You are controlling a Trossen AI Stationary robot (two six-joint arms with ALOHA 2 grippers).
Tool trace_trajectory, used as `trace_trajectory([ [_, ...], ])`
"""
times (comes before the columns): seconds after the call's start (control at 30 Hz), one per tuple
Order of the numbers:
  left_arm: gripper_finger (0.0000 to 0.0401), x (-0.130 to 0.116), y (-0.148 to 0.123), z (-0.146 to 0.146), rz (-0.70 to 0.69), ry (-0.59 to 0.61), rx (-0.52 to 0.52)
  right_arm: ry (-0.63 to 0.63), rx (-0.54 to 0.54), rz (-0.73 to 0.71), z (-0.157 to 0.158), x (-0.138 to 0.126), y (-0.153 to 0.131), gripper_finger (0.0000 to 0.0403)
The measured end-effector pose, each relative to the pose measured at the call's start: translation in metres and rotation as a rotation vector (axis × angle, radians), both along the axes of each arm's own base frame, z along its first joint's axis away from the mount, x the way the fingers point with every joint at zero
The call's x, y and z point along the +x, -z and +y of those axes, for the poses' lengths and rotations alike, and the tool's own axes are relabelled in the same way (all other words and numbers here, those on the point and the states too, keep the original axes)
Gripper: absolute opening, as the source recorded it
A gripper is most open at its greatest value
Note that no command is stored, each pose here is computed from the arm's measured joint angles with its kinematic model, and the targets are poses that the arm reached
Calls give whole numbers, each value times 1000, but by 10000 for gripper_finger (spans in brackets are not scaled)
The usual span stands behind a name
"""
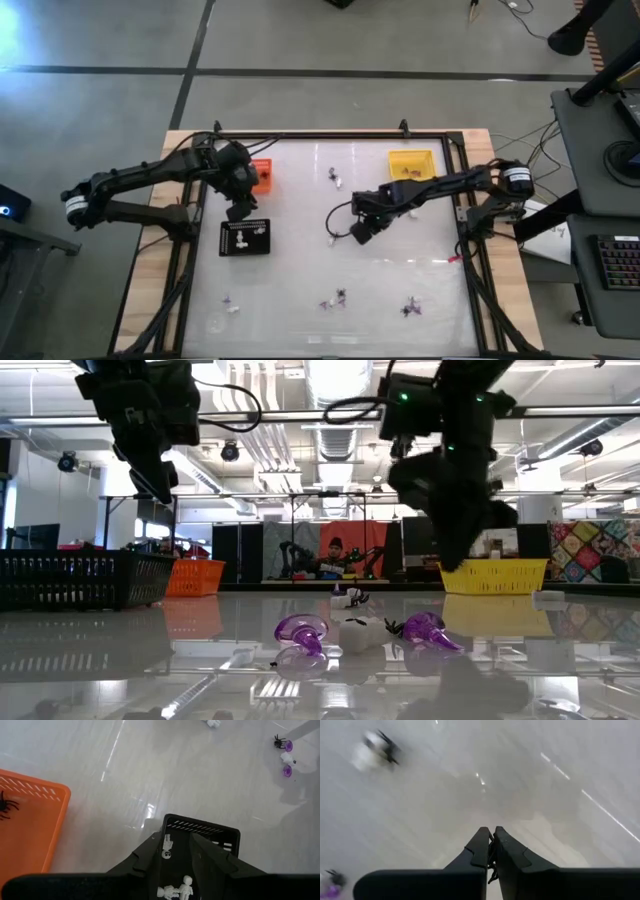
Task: Sort Halloween decoration
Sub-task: Put the black spider toy into the orange bin
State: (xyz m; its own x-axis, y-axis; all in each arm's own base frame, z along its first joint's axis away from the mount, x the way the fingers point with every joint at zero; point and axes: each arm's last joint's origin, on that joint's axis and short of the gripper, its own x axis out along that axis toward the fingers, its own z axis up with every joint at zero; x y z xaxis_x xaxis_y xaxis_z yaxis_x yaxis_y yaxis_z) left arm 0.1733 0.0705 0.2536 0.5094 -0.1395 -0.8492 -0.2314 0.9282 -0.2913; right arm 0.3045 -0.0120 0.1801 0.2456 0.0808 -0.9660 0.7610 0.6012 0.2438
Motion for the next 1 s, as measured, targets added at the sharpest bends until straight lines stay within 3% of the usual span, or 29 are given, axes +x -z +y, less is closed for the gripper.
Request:
trace_trajectory([
  [0.47, 86, -13, -11, 0, -2, -49, 190, 25, -156, -313, -29, 44, -55, 11],
  [0.7, 86, -19, -16, 0, 7, -103, 283, 58, -197, -439, -55, 54, -64, 11],
  [1.0, 86, -22, -18, 6, 36, -230, 352, 36, -246, -578, -97, 88, -66, 11],
])
